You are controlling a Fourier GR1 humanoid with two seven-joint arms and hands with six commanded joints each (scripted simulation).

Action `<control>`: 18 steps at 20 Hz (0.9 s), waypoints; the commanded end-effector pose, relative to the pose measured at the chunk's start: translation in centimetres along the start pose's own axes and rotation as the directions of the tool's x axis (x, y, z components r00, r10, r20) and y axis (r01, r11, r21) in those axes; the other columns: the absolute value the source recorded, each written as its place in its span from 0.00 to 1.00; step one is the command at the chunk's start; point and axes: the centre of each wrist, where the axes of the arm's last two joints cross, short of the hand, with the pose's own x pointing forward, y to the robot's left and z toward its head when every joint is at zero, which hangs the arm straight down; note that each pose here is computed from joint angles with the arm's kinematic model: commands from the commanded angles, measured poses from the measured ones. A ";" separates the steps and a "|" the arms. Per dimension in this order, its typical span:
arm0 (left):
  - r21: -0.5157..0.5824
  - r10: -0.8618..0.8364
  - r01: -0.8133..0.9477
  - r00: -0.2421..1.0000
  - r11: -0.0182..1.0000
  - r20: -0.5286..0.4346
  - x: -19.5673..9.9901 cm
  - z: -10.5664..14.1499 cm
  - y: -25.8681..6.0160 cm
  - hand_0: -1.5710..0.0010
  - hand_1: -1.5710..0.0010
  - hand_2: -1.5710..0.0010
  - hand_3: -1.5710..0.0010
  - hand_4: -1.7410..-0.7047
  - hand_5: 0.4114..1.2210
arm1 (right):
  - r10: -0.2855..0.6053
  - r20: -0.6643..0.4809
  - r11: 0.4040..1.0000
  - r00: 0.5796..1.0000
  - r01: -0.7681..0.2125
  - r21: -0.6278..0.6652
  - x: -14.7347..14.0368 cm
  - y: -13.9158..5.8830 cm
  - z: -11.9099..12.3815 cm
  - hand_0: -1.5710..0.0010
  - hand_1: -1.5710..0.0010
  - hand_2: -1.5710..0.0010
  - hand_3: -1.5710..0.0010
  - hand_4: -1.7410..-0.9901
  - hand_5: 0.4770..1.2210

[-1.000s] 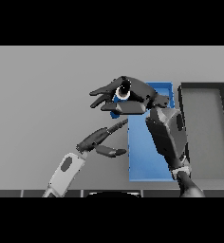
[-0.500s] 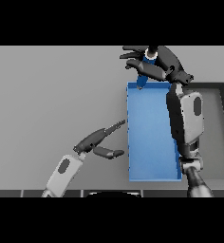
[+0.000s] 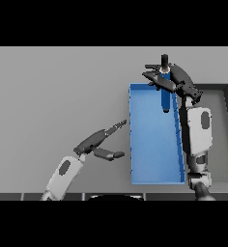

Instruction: Pick up the blue pipe and place it into the blue bin.

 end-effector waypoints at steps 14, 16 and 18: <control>0.022 -0.023 0.023 1.000 0.999 -0.006 0.2 -0.4 0.2 1.00 1.00 1.00 1.00 0.79 0.10 | -0.148 -0.469 0.986 0.871 0.090 -0.144 -10.7 0.4 -1.6 0.00 0.00 0.03 0.71 0.15 0.92; 0.025 -0.017 0.018 1.000 1.000 -0.018 0.1 -0.5 0.1 1.00 1.00 1.00 1.00 0.79 0.10 | -0.180 -0.512 0.980 0.840 0.106 -0.171 -10.9 0.5 -1.8 0.31 0.35 0.37 0.81 0.36 0.90; 0.022 -0.014 0.014 1.000 1.000 0.000 0.1 -0.2 0.1 1.00 1.00 1.00 1.00 0.79 0.10 | -0.168 -0.538 0.980 0.826 0.080 -0.183 -10.2 0.3 -1.6 0.56 0.58 0.60 0.88 0.49 0.87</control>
